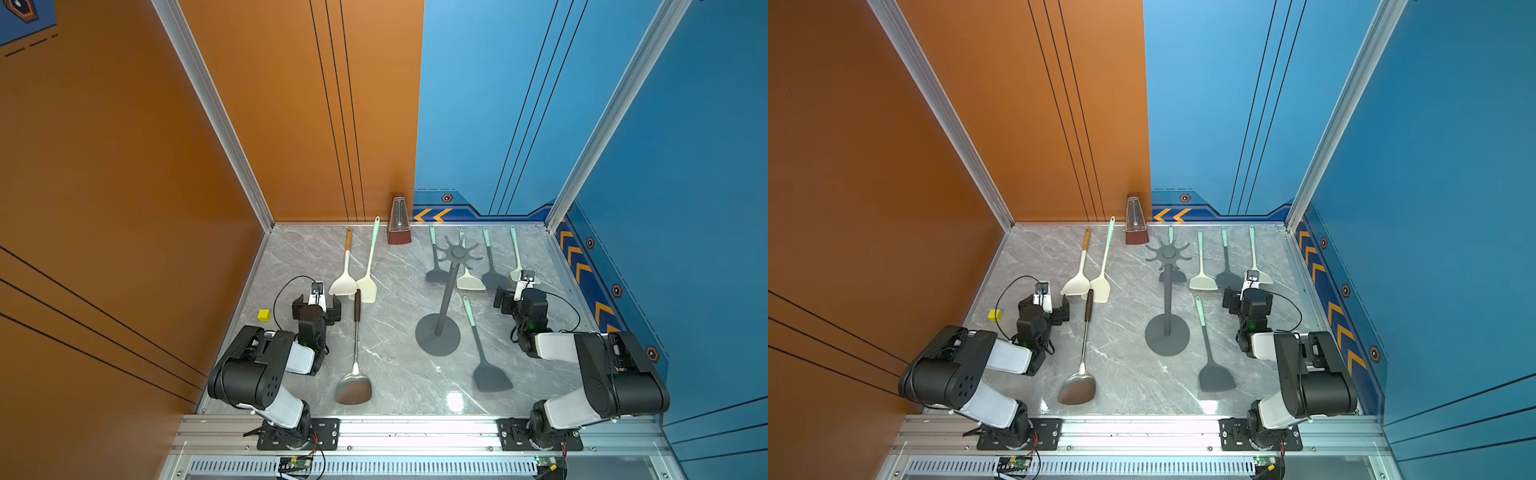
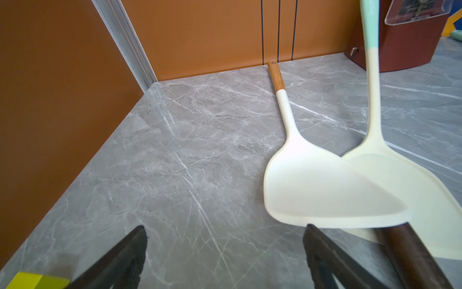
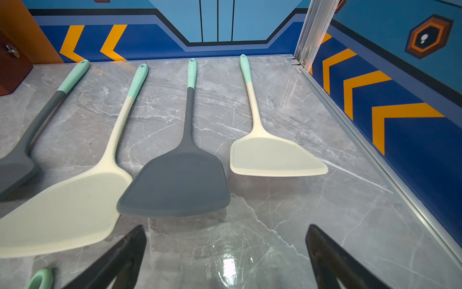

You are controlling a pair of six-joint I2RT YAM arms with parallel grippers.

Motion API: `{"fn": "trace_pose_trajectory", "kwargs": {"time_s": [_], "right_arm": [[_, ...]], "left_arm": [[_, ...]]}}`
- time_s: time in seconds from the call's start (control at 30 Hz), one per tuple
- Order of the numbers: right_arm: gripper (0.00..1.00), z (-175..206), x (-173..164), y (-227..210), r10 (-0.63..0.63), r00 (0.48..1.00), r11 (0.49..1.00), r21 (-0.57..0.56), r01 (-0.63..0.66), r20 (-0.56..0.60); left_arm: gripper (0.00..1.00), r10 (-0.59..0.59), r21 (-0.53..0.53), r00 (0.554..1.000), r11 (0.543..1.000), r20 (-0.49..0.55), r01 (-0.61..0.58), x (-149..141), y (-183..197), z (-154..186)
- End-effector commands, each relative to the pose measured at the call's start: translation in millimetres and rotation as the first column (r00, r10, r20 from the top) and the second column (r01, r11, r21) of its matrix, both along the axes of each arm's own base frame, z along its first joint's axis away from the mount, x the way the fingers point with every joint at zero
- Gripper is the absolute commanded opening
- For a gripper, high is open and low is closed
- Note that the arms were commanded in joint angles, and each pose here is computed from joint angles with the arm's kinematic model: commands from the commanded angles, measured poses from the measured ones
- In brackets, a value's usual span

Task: Take the spatula off the kitchen utensil rack
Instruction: Reset both arms

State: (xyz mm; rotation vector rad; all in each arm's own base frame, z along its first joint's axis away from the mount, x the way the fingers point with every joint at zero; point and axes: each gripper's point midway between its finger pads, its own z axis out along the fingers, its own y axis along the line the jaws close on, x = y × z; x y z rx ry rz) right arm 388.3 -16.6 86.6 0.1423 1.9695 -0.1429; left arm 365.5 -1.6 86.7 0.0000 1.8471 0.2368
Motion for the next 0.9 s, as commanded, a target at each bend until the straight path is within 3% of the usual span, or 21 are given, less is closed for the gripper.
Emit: {"fn": "trace_pose_trajectory", "kwargs": {"time_s": [0.0,0.37,0.47,0.6,0.87], "right_arm": [[1.0,4,1,0,0.01,0.999,1.0,-0.003,-0.01,0.031],[1.0,10,-12,24,0.134,0.985,0.991,-0.042,-0.13,0.105],[1.0,1,5,1,0.065,0.998,0.996,0.069,-0.065,0.01],[1.0,4,4,1,0.026,0.999,1.0,0.01,-0.027,0.025],[1.0,2,4,1,0.029,0.999,0.999,0.015,-0.03,0.015]], "left_arm": [[0.98,-0.05,0.003,0.997,0.999,0.052,0.05,6,-8,13],[0.98,-0.066,0.004,0.997,0.998,0.051,0.065,2,-10,13],[0.98,-0.068,0.003,0.996,0.998,0.05,0.068,3,-11,13],[0.98,-0.07,0.003,0.996,0.998,0.05,0.07,5,-10,13],[0.98,-0.077,-0.001,0.996,0.997,0.05,0.077,4,-11,13]]}}
